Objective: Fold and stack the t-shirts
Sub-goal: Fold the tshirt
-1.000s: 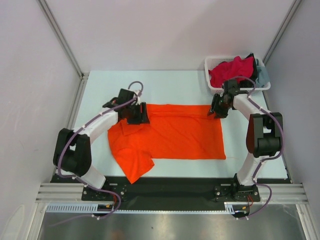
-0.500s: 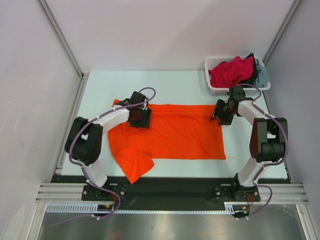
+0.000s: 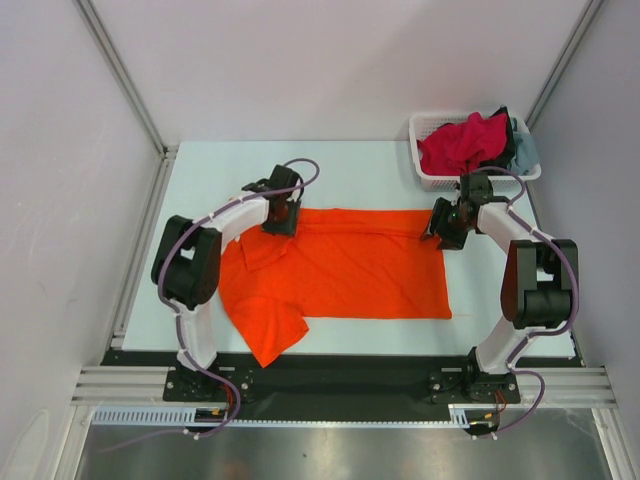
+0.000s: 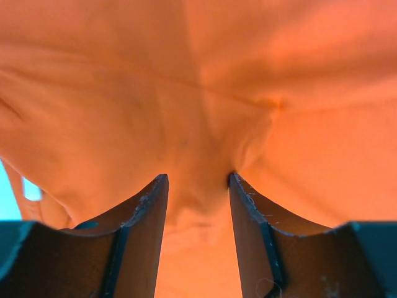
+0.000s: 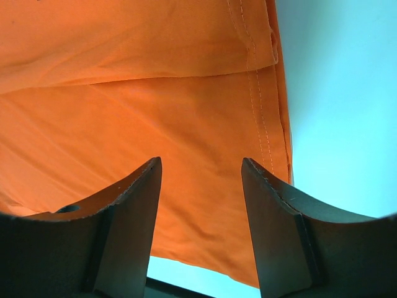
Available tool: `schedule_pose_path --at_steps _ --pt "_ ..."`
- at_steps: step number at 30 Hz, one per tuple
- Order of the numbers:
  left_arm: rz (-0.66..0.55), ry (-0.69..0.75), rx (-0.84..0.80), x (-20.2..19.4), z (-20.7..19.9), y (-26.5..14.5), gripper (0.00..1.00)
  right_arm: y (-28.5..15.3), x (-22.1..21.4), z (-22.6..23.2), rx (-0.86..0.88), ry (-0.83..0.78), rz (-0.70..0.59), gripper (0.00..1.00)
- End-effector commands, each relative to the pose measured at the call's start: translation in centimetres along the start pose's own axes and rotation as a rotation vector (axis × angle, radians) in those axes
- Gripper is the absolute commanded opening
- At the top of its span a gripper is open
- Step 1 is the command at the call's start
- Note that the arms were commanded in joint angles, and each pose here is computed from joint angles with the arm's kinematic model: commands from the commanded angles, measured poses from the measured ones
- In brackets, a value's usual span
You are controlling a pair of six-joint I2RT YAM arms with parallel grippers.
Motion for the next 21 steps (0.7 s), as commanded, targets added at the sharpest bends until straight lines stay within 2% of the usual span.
schedule_pose_path --at_steps 1,8,10,11,12,14,16,19,21 --pt "-0.008 0.033 0.077 1.5 1.6 0.1 0.49 -0.7 0.9 0.3 0.009 -0.023 -0.044 0.59" --pt "-0.048 0.037 0.151 2.7 3.5 -1.4 0.48 -0.4 0.8 0.3 0.014 -0.019 -0.040 0.59" --pt "-0.058 0.045 0.166 3.1 3.8 -1.6 0.51 -0.2 0.8 0.2 0.012 -0.019 -0.039 0.59" --pt "-0.042 0.046 0.174 2.9 4.1 -1.6 0.54 -0.3 0.9 0.3 0.014 -0.018 -0.040 0.59" --pt "-0.034 0.034 0.164 3.0 4.3 -1.5 0.63 -0.2 0.8 0.3 0.015 -0.017 -0.037 0.59" --pt "-0.033 0.021 0.118 3.2 3.9 -1.5 0.70 -0.2 0.9 0.4 0.018 -0.015 -0.041 0.59" --pt "-0.052 0.015 0.101 3.5 3.7 -2.3 0.72 -0.3 1.0 0.4 0.020 -0.016 -0.043 0.59" --pt "-0.064 -0.016 0.024 3.4 2.7 -3.6 0.69 -0.5 1.0 0.5 0.022 -0.020 -0.047 0.59" --pt "-0.113 -0.041 -0.079 3.9 1.1 -5.4 0.56 -0.5 1.0 0.5 0.022 -0.020 -0.050 0.59"
Point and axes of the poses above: each gripper's point midway between its finger pads, its own y axis out along the fingers, its own z axis along the line the jaws close on, x = y × z, the point moved 2 cm from there along -y, back along the fingers, and after that the axes turned 4 degrees about -y, right-handed, at the moved point
